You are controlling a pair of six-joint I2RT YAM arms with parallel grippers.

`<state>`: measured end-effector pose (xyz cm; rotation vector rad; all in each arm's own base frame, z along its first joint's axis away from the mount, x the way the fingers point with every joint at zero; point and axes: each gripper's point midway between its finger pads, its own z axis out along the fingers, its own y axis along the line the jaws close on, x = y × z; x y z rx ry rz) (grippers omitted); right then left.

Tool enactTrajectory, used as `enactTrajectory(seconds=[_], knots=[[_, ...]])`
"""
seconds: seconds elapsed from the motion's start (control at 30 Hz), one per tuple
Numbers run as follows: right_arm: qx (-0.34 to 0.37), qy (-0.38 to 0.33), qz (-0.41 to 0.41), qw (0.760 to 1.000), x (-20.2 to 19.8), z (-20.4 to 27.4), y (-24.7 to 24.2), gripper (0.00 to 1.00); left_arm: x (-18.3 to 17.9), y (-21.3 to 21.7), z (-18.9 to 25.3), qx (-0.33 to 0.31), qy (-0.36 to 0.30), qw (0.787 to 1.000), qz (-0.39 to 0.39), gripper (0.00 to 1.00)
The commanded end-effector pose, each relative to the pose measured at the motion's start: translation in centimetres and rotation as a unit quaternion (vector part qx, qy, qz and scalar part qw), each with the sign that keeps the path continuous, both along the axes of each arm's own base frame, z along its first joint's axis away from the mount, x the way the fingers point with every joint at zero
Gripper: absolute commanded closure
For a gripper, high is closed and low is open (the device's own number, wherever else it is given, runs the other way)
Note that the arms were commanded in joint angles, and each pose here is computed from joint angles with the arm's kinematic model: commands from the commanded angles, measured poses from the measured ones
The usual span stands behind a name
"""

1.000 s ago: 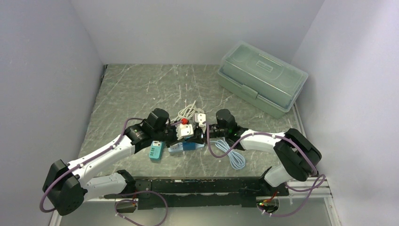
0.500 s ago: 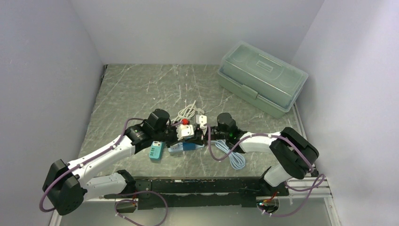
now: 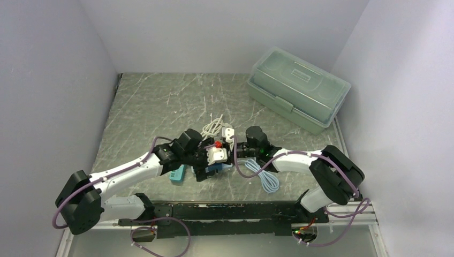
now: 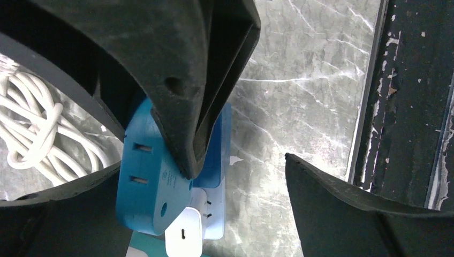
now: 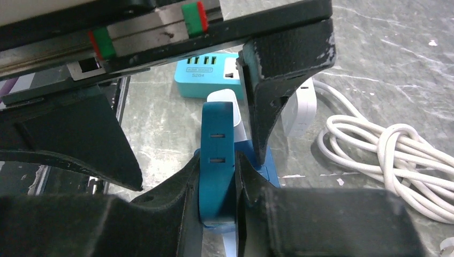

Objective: Insert the plug
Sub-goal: Insert the plug into the socket.

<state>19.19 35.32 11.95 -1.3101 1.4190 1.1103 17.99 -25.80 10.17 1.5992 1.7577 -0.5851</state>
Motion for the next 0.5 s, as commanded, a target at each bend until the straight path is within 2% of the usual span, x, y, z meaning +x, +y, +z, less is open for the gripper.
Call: enactTrajectory(seconds=[0.0, 0.13, 0.33, 0.47], knots=[[-0.123, 0.108, 0.003, 0.987, -2.5, -7.0, -2.4, 1.0, -0.4, 0.2, -0.6, -0.003, 0.007, 1.0, 0.007, 0.0], [-0.135, 0.107, 0.01, 0.985, -2.7, -7.1, -2.7, 1.0, 0.8, 0.3, -0.7, -0.012, -0.02, 0.999, 0.026, 0.03], [-0.136, 0.104, 0.014, 0.985, -3.1, -6.5, -2.9, 1.0, 2.0, 0.2, -1.5, -0.025, -0.04, 0.998, 0.029, 0.29], [-0.128, 0.096, 0.016, 0.987, -2.9, -5.7, -2.8, 1.0, 2.1, 0.4, -2.2, -0.021, -0.037, 0.999, 0.023, 0.33]])
